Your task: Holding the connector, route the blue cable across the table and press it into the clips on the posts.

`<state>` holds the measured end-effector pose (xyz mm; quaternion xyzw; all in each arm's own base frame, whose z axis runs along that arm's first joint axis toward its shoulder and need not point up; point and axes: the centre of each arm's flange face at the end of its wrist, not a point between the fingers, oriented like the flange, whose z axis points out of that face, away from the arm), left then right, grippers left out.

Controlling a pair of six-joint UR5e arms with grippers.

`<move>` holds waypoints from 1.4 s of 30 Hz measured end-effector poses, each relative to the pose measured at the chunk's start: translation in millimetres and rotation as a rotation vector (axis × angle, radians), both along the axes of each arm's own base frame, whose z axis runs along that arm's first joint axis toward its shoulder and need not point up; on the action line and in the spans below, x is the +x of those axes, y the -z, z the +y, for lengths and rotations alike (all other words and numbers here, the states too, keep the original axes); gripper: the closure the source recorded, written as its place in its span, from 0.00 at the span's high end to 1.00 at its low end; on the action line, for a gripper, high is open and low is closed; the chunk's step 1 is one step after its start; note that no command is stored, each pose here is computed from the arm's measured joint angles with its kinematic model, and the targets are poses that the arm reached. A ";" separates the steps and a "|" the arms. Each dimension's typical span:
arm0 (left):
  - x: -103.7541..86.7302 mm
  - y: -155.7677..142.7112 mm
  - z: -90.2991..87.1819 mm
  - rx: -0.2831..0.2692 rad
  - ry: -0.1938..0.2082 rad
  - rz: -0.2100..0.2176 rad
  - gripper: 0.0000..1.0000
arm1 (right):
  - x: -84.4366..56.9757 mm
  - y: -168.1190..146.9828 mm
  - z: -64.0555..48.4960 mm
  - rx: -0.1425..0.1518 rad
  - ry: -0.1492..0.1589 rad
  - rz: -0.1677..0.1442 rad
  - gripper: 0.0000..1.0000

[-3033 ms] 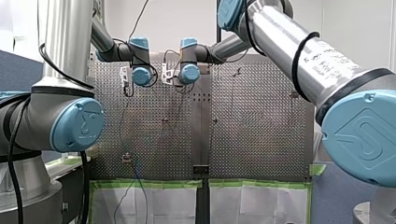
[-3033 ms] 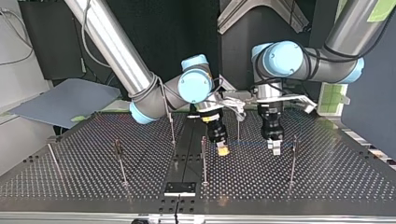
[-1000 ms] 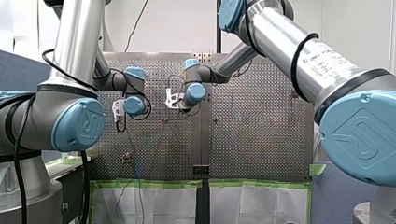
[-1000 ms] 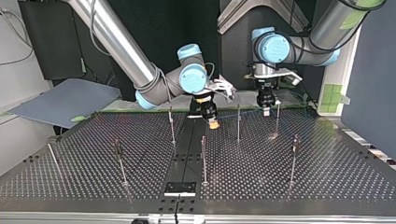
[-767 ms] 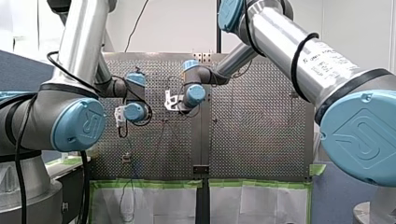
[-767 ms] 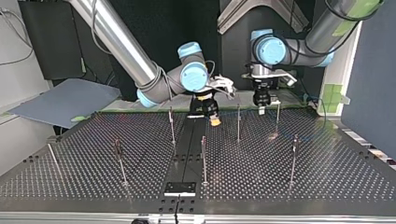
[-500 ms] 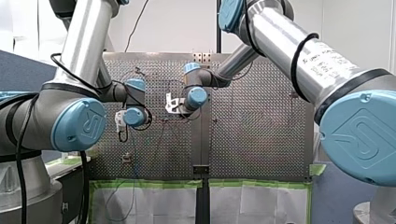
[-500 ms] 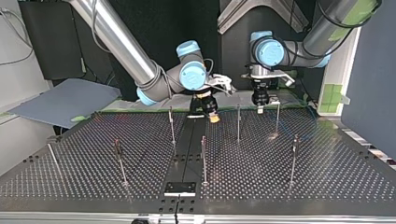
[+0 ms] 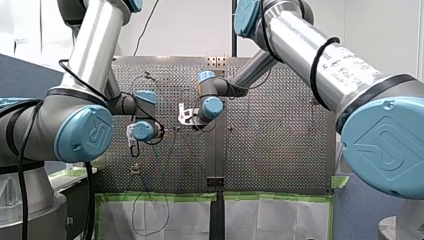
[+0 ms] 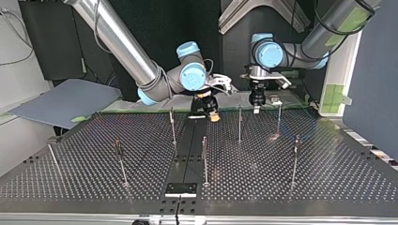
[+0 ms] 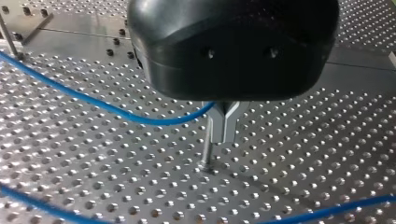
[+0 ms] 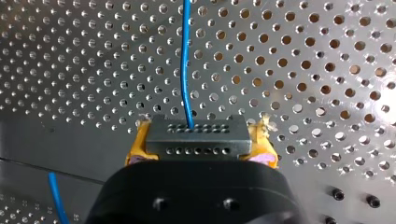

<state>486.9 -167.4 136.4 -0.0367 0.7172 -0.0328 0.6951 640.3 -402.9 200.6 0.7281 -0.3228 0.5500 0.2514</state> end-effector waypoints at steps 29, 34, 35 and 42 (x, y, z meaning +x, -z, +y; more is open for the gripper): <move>-20.5 -18.9 -6.5 0.002 0.017 0.035 0.00 | 1.1 -32.1 7.3 -0.035 -0.018 -0.020 0.00; -31.1 -26.5 -8.2 0.002 0.022 0.025 0.00 | -2.0 -28.2 13.6 -0.013 -0.015 -0.020 0.00; -32.8 -27.2 -8.8 -0.001 0.024 0.019 0.00 | -4.1 -24.7 13.9 -0.005 -0.012 -0.018 0.00; -30.2 -29.6 -10.5 -0.031 0.033 -0.025 0.00 | -15.9 -2.0 12.0 0.029 0.005 0.003 0.00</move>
